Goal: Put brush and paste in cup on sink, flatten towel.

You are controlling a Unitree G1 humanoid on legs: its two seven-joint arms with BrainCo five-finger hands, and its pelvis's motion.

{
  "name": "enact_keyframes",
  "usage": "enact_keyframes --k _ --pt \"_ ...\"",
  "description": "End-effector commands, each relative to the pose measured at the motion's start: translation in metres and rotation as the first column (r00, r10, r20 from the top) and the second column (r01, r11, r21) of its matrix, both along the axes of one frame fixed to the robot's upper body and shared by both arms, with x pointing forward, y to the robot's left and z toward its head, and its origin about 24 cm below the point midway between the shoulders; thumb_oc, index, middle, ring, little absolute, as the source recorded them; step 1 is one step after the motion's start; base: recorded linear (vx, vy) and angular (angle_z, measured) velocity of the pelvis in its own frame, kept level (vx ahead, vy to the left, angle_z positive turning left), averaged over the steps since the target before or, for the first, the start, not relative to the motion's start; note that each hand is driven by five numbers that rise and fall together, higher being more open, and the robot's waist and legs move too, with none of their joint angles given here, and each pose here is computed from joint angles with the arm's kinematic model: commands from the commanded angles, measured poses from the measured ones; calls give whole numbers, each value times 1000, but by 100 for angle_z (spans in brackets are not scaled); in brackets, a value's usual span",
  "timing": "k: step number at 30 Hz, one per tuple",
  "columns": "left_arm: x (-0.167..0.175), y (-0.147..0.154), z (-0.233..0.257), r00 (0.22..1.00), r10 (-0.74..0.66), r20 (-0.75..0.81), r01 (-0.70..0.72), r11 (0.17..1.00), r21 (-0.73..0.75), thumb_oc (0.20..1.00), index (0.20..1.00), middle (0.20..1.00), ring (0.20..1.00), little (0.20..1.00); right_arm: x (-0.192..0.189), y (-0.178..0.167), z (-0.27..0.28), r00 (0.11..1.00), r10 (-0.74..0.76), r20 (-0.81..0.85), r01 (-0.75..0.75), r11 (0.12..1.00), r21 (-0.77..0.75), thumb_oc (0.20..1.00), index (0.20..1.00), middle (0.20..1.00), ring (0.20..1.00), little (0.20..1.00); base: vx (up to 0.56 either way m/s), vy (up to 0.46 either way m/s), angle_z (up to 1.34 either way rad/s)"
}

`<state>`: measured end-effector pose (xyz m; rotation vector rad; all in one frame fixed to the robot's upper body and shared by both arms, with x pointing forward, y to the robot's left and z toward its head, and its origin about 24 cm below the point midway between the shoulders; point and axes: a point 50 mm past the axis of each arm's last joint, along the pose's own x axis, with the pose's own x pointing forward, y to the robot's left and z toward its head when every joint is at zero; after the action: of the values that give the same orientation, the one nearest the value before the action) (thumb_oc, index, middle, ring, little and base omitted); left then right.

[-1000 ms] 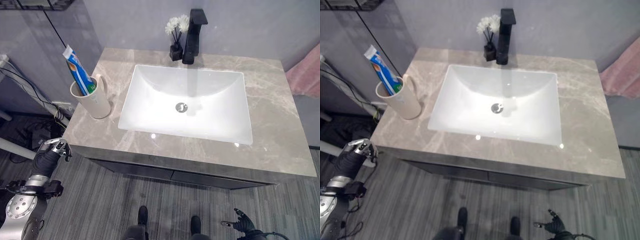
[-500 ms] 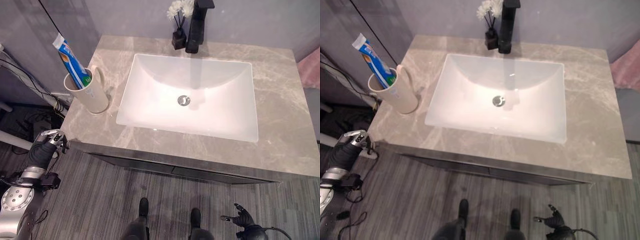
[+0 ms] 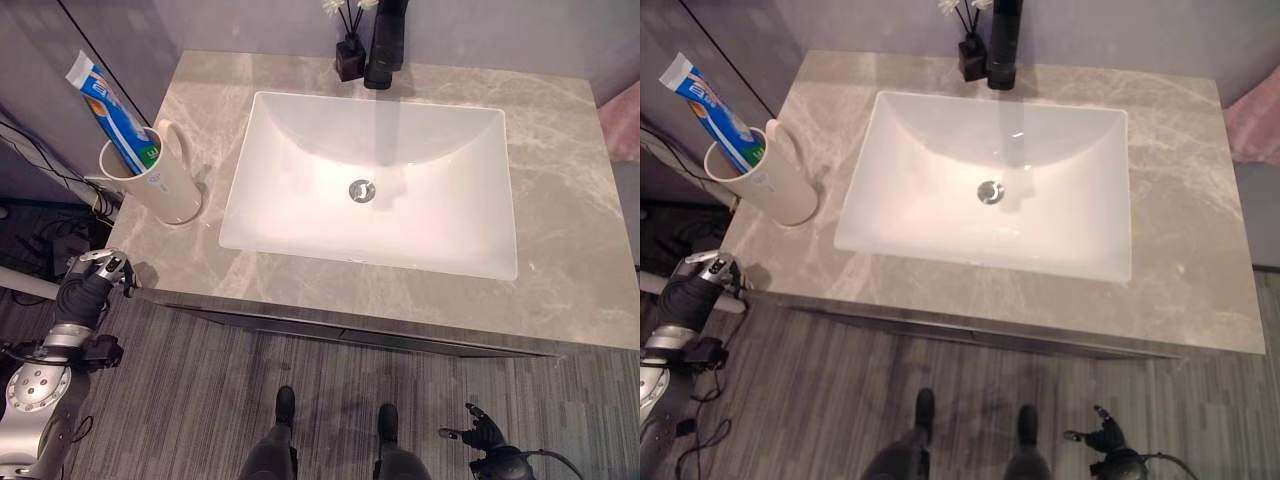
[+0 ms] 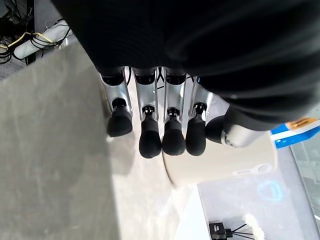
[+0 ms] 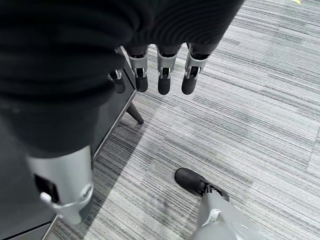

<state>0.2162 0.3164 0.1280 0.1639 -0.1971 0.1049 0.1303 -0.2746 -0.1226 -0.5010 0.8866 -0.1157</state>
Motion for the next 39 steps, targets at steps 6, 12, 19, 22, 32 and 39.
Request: enact_keyframes --k 6,12,19,22,32,39 --pt "15 5 14 996 45 78 -46 999 6 200 200 200 200 200 14 -8 10 999 16 42 -14 999 -38 1000 1000 1000 1000 1000 14 -1 -6" --pt "27 -2 15 993 59 105 -60 998 -2 200 200 200 200 200 16 -6 9 999 26 39 -25 999 -42 1000 1000 1000 1000 1000 0 0 0" --pt "38 -1 23 986 88 140 -88 996 -7 200 200 200 200 200 21 -5 11 998 35 51 -33 999 -41 1000 1000 1000 1000 1000 -3 6 -3" --pt "45 -2 27 983 99 152 -99 995 -8 200 200 200 200 200 20 -3 10 998 45 41 -43 998 -42 1000 1000 1000 1000 1000 -2 2 -11" --pt "65 0 48 968 136 211 -143 990 20 200 200 200 200 200 28 2 12 996 63 63 -61 998 -34 1000 1000 1000 1000 1000 -1 0 -1" --pt "73 3 56 960 165 227 -176 984 32 200 200 200 200 200 33 2 14 995 73 72 -70 997 -39 1000 1000 1000 1000 1000 -3 0 -2"
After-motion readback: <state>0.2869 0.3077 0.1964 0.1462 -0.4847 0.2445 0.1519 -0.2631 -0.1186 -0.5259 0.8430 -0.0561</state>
